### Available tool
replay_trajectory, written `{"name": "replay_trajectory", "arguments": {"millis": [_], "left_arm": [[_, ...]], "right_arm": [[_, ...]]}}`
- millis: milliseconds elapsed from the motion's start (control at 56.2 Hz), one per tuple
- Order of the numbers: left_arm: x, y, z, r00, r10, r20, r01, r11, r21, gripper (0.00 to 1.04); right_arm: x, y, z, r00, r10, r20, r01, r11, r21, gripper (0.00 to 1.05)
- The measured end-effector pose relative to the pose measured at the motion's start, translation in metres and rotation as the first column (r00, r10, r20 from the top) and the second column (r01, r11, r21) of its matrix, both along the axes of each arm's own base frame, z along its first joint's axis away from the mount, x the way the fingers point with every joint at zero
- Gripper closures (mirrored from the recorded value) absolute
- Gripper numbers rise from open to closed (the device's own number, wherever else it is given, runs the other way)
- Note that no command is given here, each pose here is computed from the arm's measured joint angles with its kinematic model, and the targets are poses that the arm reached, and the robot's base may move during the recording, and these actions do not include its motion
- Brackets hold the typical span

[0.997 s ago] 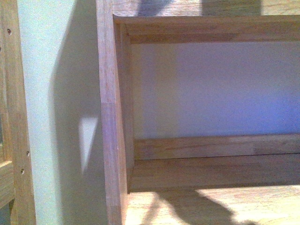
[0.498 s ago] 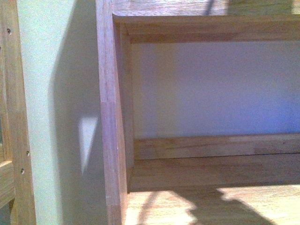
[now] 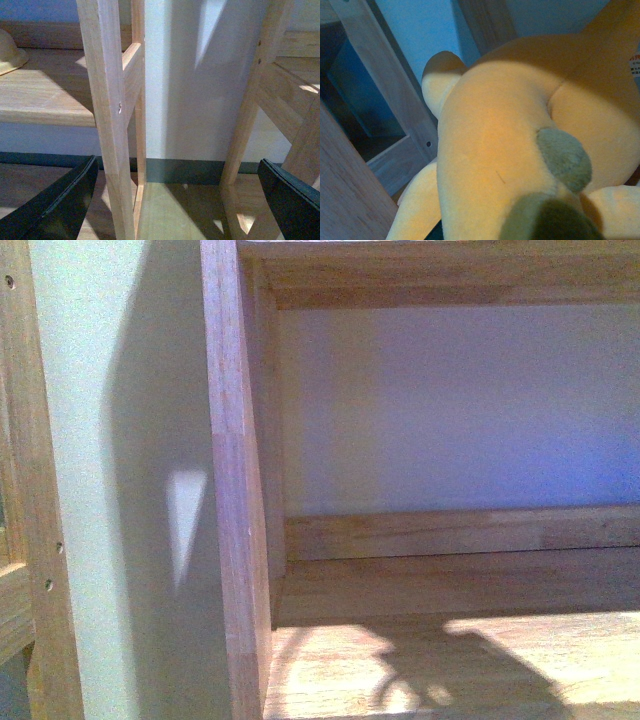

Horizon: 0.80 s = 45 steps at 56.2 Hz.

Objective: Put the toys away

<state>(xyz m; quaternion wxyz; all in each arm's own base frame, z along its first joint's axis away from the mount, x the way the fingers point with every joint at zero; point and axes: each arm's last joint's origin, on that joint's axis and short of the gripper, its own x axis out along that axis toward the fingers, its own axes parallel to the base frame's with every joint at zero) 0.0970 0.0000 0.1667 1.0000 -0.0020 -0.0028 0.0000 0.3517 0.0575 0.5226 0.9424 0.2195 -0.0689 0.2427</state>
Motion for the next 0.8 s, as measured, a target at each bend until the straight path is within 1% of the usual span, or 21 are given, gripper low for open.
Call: {"name": "replay_trajectory", "arguments": {"millis": [160, 463, 587, 659, 694, 730, 801], "left_arm": [[0.000, 0.000, 0.000, 1.000, 0.000, 0.000, 0.000, 1.000, 0.000, 0.06], [0.000, 0.000, 0.000, 1.000, 0.000, 0.000, 0.000, 1.000, 0.000, 0.06], [0.000, 0.000, 0.000, 1.000, 0.000, 0.000, 0.000, 1.000, 0.000, 0.06], [0.000, 0.000, 0.000, 1.000, 0.000, 0.000, 0.000, 1.000, 0.000, 0.06], [0.000, 0.000, 0.000, 1.000, 0.000, 0.000, 0.000, 1.000, 0.000, 0.06], [0.000, 0.000, 0.000, 1.000, 0.000, 0.000, 0.000, 1.000, 0.000, 0.06], [0.000, 0.000, 0.000, 1.000, 0.000, 0.000, 0.000, 1.000, 0.000, 0.06]], "right_arm": [[0.001, 0.001, 0.000, 1.000, 0.016, 0.003, -0.016, 1.000, 0.015, 0.87], [0.003, -0.008, 0.000, 1.000, 0.020, 0.000, -0.020, 0.999, 0.026, 0.87], [0.003, -0.013, -0.001, 1.000, 0.028, 0.002, -0.028, 0.999, 0.029, 0.60], [0.003, -0.014, -0.002, 1.000, 0.028, 0.005, -0.028, 0.999, 0.028, 0.51], [0.002, -0.015, -0.002, 1.000, 0.028, 0.008, -0.028, 0.999, 0.028, 0.42], [0.001, -0.015, -0.002, 1.000, 0.028, 0.010, -0.028, 0.999, 0.028, 0.39], [-0.002, -0.016, -0.002, 0.999, 0.026, 0.019, -0.026, 0.999, 0.025, 0.29]]}}
